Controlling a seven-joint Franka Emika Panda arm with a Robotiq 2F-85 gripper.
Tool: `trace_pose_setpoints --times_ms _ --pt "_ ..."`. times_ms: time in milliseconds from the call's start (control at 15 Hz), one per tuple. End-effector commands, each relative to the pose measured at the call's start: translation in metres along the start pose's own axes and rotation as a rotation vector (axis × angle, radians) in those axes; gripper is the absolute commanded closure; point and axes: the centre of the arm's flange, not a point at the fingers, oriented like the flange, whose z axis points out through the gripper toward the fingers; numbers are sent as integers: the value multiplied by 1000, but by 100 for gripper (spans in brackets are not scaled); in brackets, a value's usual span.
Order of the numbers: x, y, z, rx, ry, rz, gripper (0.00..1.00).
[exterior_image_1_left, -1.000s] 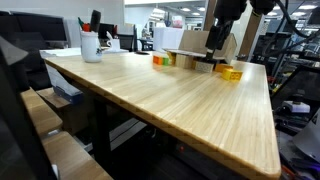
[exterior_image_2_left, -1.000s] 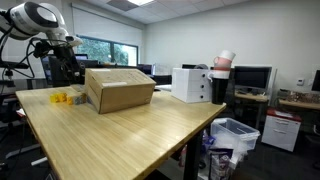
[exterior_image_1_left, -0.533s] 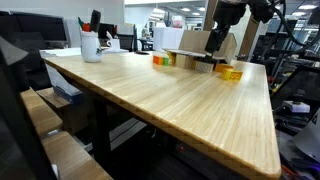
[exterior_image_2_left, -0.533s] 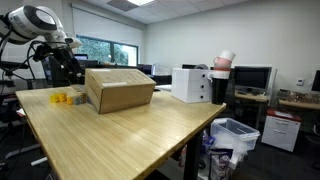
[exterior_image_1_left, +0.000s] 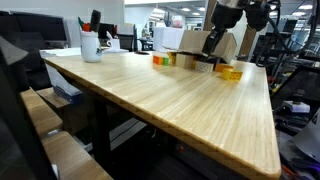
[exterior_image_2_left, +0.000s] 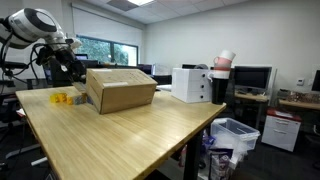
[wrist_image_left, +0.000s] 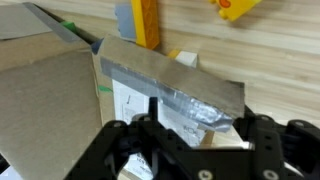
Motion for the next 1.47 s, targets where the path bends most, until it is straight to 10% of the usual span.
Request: trace_pose_setpoints --times_ms 0,533,1400 --pt "-3 3 7 -34 39 29 55" --pt "3 12 -2 -35 63 97 94" --pt "28 54 -120 24 320 346 94"
